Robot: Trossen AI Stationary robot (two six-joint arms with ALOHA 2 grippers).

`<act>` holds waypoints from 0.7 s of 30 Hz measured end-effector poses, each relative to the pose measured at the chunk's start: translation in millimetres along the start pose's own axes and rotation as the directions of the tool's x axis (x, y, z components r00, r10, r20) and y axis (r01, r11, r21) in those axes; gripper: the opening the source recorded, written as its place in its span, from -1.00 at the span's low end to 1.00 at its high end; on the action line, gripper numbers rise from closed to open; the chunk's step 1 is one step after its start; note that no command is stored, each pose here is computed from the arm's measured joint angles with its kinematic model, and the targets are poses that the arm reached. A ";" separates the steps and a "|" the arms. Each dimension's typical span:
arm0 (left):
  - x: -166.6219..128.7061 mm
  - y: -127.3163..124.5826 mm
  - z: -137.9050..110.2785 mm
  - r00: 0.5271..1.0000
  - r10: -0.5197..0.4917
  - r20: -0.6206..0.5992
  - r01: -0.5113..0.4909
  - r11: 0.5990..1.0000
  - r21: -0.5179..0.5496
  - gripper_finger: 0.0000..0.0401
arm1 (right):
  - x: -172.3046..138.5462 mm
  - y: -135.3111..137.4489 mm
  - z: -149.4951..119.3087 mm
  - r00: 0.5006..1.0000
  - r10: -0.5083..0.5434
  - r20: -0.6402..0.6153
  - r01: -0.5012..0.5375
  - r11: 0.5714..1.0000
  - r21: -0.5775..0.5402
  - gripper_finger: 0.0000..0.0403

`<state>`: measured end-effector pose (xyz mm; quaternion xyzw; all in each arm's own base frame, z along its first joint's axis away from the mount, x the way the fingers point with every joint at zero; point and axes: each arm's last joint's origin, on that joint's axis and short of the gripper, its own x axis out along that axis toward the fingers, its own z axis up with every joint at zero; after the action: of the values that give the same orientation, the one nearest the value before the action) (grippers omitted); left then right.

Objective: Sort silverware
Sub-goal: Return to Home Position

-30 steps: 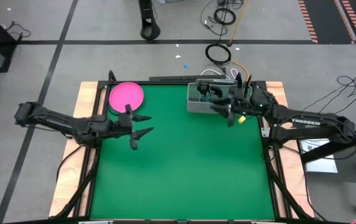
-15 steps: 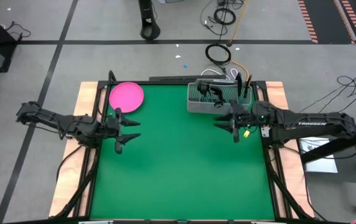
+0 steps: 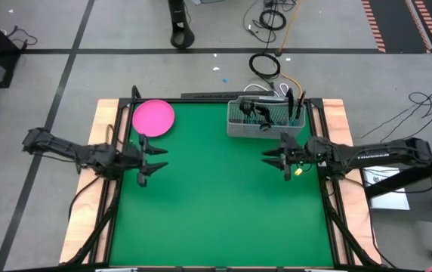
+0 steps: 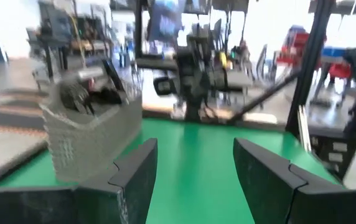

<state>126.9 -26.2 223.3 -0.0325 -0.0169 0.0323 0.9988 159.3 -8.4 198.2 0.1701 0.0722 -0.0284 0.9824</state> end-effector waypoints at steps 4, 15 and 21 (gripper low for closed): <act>-15.4 7.2 1.8 0.998 0.008 0.067 -0.007 1.000 -0.015 0.06 | -10.8 -1.1 -2.8 0.999 0.012 0.047 -0.012 1.000 -0.002 -0.39; -36.5 15.0 -11.3 0.986 -0.024 0.164 0.034 0.998 -0.058 0.06 | -33.5 -11.7 -27.7 0.994 0.015 0.113 -0.014 1.000 -0.011 -0.39; -40.0 16.6 -13.5 0.988 -0.022 0.153 0.031 0.998 -0.056 0.06 | -39.5 -16.7 -35.8 0.996 -0.011 0.084 0.011 1.000 0.000 -0.39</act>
<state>86.4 -13.2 207.5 -0.0589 -0.0944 0.0207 0.9936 114.2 -10.8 165.3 0.1680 0.0319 -0.0411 0.9844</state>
